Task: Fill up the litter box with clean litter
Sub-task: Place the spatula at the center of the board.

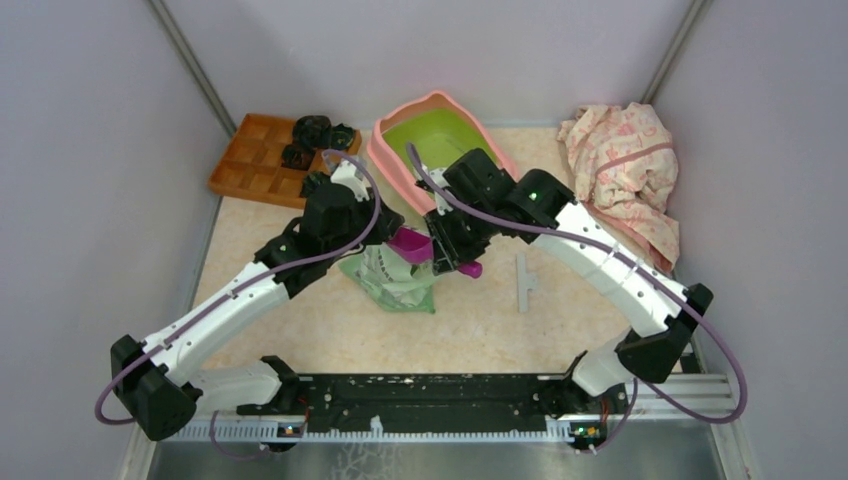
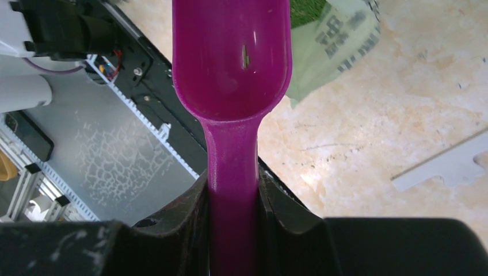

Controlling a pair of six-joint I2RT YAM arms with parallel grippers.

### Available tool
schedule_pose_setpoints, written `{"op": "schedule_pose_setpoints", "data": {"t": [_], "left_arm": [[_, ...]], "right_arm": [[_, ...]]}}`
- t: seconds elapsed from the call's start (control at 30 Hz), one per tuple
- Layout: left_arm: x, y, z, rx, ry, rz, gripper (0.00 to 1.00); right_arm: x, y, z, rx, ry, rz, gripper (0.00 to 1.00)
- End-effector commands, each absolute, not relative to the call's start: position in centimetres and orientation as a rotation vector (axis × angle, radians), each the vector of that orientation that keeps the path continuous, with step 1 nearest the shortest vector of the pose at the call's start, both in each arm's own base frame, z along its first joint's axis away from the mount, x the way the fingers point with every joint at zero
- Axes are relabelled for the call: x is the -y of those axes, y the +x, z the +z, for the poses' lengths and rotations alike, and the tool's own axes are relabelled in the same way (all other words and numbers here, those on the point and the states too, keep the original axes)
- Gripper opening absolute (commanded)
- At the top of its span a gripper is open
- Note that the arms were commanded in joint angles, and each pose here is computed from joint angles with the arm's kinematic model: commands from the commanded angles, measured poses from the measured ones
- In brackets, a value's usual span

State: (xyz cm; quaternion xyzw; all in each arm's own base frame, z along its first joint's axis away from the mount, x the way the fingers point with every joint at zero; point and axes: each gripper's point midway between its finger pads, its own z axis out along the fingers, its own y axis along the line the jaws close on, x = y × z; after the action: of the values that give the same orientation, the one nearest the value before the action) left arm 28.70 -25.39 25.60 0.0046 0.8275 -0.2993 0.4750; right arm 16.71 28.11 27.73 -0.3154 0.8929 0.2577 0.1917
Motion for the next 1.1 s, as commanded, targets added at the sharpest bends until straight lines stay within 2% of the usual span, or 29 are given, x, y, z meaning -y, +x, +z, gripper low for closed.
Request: {"op": "schedule_pose_setpoints", "data": {"t": [0.0, 0.23, 0.43, 0.63, 1.07], "left_arm": [[24.2, 28.6, 26.1, -2.001, 0.018, -0.665, 0.29], [22.7, 29.0, 27.3, -1.97, 0.011, -0.579, 0.29], [22.5, 28.9, 27.0, -1.979, 0.013, -0.572, 0.29], [22.2, 28.7, 26.8, -1.984, 0.005, -0.562, 0.29], [21.5, 28.3, 26.8, -1.982, -0.006, -0.549, 0.29]], "right_arm": [[-25.0, 16.5, 29.3, -2.435, -0.804, 0.68, 0.0], [-19.5, 13.3, 23.7, -2.53, -0.59, 0.586, 0.0], [-17.2, 14.1, 20.0, -2.463, -0.426, 0.503, 0.0], [-19.1, 15.7, 13.3, -2.475, -0.47, 0.487, 0.0], [-23.8, 20.8, 7.9, -2.471, -0.593, 0.396, 0.02]]}}
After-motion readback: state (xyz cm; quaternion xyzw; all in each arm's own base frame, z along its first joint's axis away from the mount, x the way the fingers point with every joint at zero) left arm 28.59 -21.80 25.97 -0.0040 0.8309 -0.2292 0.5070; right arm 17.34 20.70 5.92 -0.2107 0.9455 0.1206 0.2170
